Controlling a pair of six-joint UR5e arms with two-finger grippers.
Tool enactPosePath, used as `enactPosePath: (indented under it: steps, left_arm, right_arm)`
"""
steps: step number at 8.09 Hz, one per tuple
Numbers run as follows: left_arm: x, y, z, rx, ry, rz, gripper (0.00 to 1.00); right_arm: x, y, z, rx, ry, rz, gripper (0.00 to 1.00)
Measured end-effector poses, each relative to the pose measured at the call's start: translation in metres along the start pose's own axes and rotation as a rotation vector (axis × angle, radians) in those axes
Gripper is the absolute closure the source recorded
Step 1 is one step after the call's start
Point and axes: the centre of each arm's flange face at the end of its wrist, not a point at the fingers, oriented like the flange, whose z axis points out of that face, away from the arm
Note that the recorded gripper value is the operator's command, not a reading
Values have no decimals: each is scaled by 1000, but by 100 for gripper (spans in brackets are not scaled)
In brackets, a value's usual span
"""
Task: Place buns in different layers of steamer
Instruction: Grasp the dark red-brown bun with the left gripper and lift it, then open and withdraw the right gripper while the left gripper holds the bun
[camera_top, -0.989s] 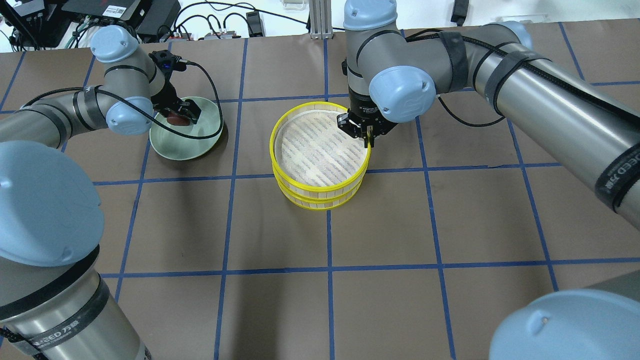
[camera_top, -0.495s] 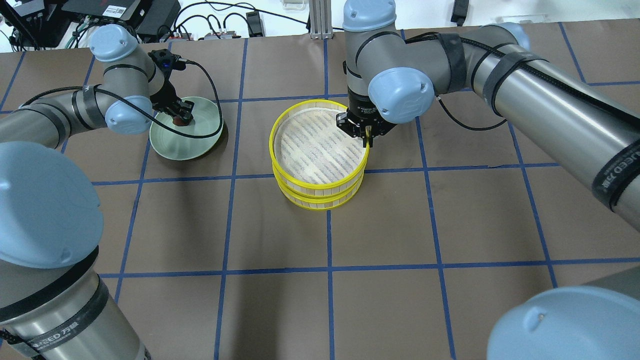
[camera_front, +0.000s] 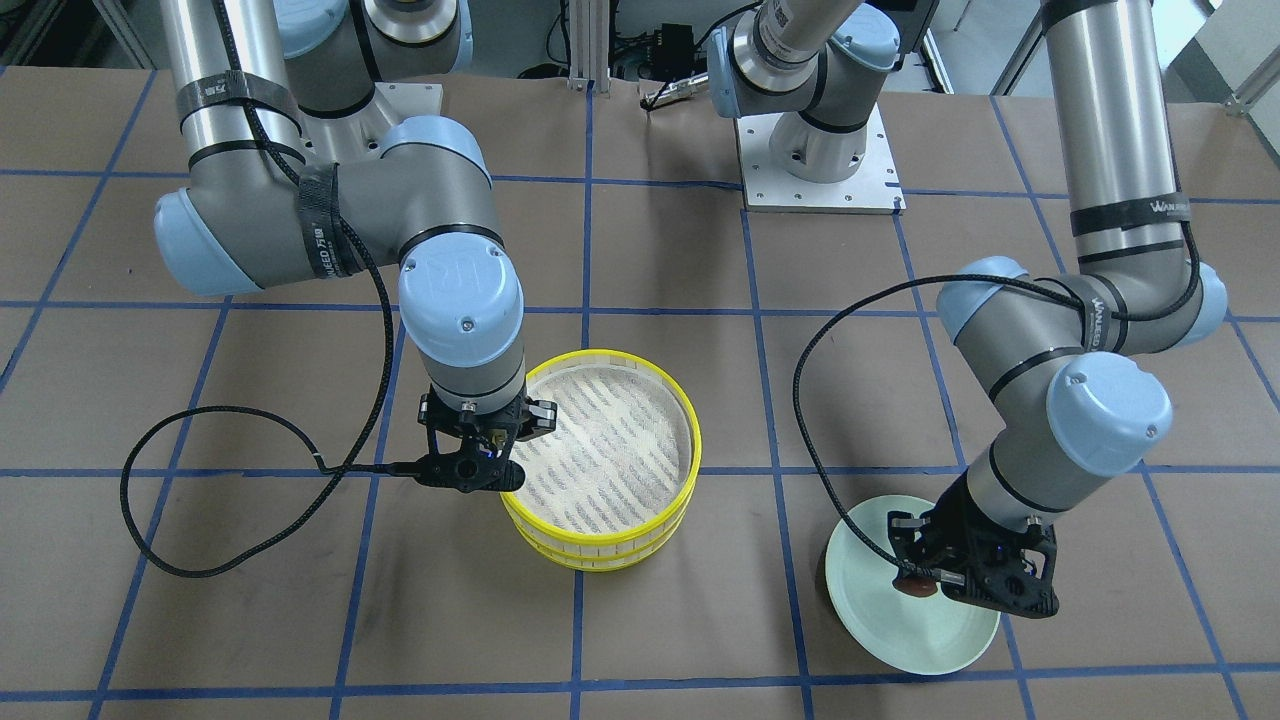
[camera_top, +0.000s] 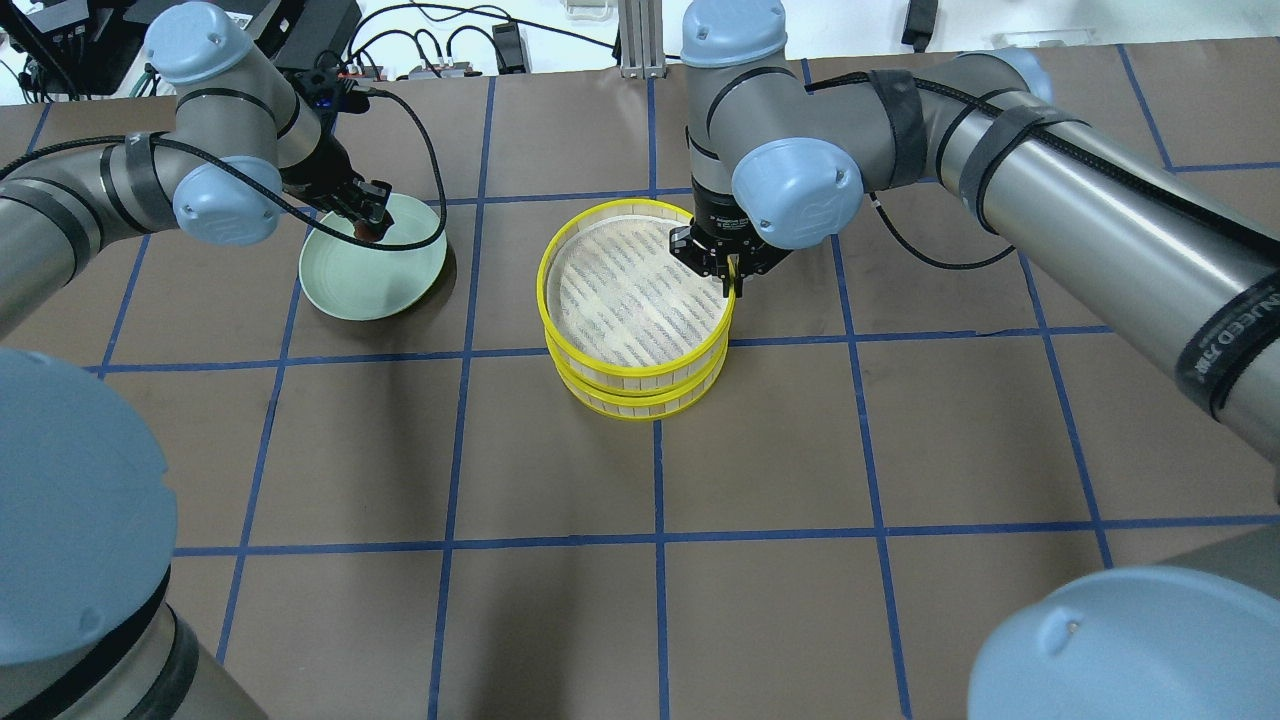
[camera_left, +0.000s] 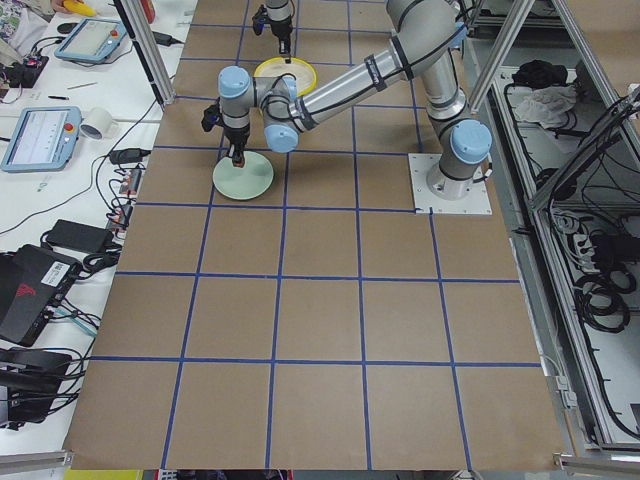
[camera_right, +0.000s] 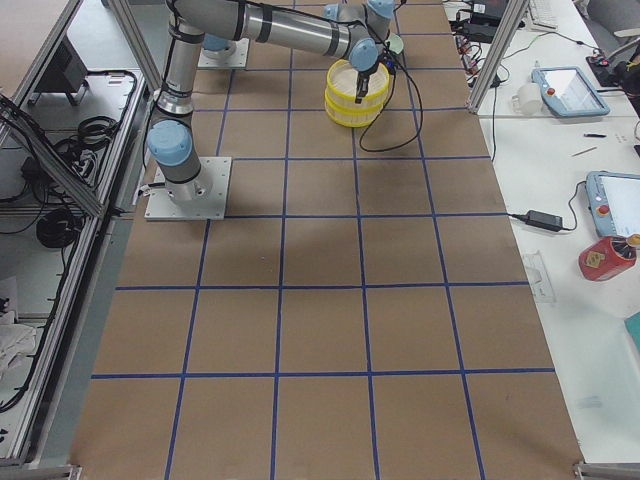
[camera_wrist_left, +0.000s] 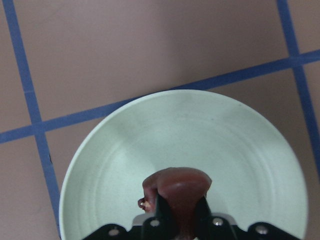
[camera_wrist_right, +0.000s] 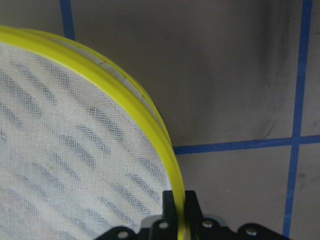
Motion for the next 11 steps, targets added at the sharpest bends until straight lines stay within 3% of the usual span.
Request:
enactPosePath:
  steps: [4, 11]
  left_arm:
    - [66, 8, -64, -7, 21, 28, 100]
    - [74, 16, -63, -22, 25, 31, 100]
  right_arm:
    - [-6, 3, 1, 1, 0, -3, 95]
    - [-6, 7, 2, -10, 16, -9, 94]
